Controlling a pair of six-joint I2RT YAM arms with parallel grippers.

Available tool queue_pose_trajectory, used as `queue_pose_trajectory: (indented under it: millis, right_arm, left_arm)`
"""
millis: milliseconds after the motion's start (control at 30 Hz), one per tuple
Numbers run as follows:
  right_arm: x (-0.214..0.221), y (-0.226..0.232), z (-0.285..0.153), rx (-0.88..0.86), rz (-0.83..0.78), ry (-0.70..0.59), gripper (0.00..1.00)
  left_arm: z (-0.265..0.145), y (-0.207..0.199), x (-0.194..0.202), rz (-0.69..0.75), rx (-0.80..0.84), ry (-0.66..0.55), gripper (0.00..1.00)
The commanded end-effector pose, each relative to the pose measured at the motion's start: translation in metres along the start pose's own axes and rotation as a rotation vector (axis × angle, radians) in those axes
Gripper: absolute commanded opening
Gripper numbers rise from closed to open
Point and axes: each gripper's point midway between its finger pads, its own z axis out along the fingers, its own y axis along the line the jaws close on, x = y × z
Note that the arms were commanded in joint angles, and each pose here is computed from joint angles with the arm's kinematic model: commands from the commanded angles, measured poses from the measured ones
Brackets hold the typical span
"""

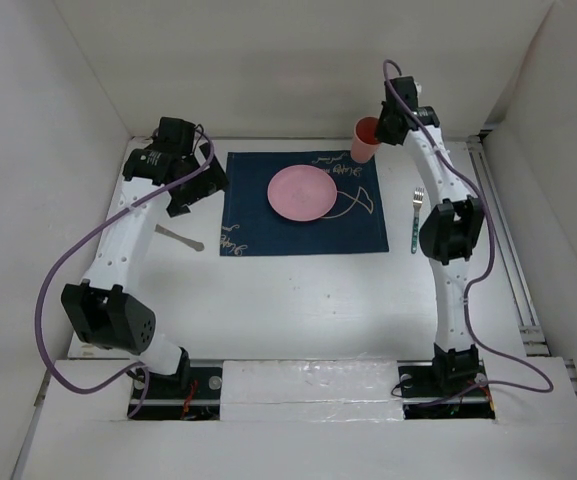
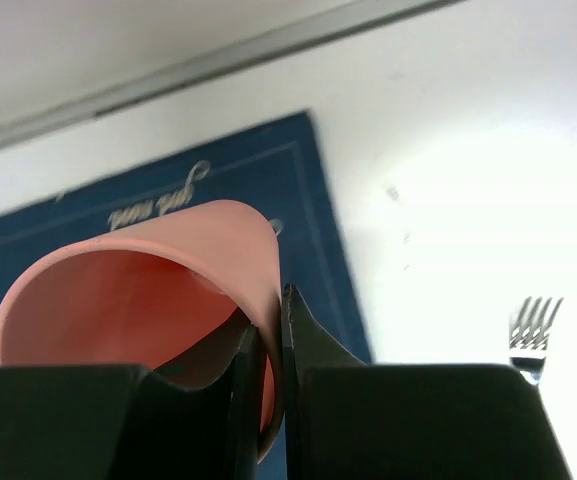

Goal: Set the dinner table for one person

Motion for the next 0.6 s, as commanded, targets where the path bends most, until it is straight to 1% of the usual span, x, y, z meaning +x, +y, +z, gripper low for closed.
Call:
queue_pose_trajectory:
  millis: [0, 33, 133, 233, 267, 433, 567]
  right_arm:
    - [-0.042, 0.013, -0.011, -0.1, 0.022, -0.104, 0.0]
    - [-0.038, 0.015, -0.005, -0.115, 0.011, -0.095, 0.0]
    - [-0.047, 0.014, -0.005, -0.134, 0.012, -0.115, 0.0]
    - [-0.052, 0.014, -0.001, -0.109, 0.005, -0.15, 0.0]
    - [-0.043, 0.012, 0.007, -0.1, 0.0, -0.128, 0.0]
    - [-0.042, 0.017, 0.017, -0.12, 0.002, -0.14, 0.0]
    - [-0.028, 0.015, 0.033, -0.107, -0.004, -0.109, 0.0]
  left_arm:
    - [-0.013, -0.01, -0.007, 0.009, 0.071, -0.052, 1.0]
    - [-0.008, -0.01, -0.006, 0.01, 0.064, -0.042, 1.0]
    - [-0.002, -0.009, -0.004, 0.022, 0.053, -0.028, 1.0]
    - [0.002, -0.007, -0.005, 0.032, 0.038, -0.027, 1.0]
    - [0.002, -0.007, -0.005, 0.041, 0.038, -0.027, 1.0]
    - [0.009, -0.004, 0.002, 0.053, 0.03, 0.0, 1.0]
    - [0.011, -0.002, 0.005, 0.054, 0.024, 0.008, 1.0]
